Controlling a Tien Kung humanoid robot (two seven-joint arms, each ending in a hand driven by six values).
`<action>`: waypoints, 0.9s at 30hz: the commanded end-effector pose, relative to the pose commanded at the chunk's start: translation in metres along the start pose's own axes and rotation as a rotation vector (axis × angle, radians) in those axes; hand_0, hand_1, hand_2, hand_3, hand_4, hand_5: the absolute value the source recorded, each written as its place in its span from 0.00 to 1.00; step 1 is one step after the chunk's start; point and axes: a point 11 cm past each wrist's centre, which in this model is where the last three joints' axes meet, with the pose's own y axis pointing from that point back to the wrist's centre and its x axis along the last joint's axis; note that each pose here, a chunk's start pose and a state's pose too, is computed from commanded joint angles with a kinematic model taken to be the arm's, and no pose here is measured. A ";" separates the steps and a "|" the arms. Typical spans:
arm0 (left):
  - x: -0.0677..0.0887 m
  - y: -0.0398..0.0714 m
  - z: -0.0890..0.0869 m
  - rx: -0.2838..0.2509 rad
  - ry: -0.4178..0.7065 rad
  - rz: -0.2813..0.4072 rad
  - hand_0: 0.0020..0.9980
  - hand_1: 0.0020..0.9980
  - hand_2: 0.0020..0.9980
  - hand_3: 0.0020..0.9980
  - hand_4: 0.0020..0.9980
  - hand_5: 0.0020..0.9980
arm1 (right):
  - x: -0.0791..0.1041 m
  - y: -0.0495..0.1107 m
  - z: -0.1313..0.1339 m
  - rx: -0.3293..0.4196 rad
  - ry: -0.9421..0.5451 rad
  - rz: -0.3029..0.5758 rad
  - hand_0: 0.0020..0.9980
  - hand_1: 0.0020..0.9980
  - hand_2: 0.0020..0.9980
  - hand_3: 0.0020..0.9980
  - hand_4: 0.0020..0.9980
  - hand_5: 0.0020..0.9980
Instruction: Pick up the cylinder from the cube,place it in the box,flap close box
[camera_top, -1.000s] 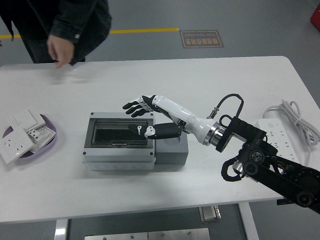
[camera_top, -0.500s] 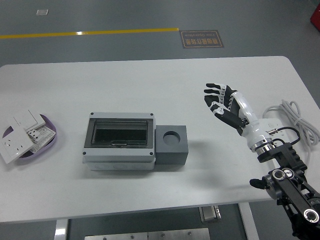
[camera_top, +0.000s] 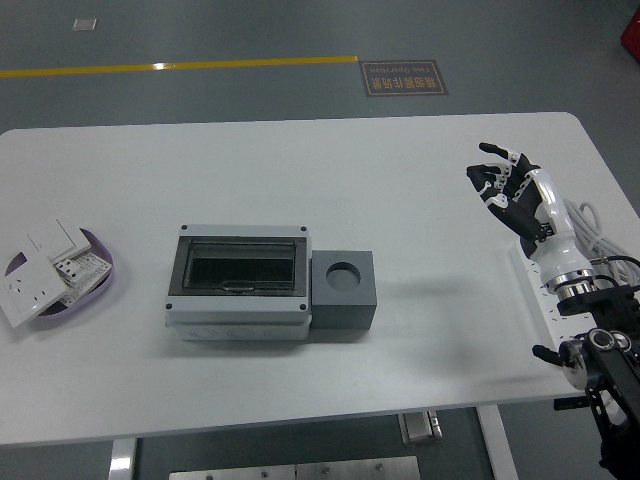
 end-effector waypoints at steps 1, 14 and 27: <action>0.000 0.000 -0.001 0.000 0.002 -0.001 0.64 0.67 0.66 0.70 0.75 0.33 | 0.001 0.000 -0.001 0.003 -0.002 0.004 0.70 0.66 0.64 0.71 0.89 0.30; 0.007 0.001 -0.003 0.007 0.039 0.015 0.64 0.67 0.66 0.70 0.75 0.33 | 0.002 0.001 -0.011 0.018 -0.013 0.039 0.73 0.69 0.67 0.71 0.61 0.06; 0.006 0.000 -0.016 0.023 0.068 0.013 0.64 0.67 0.66 0.70 0.75 0.32 | -0.006 -0.002 -0.020 0.038 0.012 0.025 0.74 0.69 0.69 0.70 0.60 0.08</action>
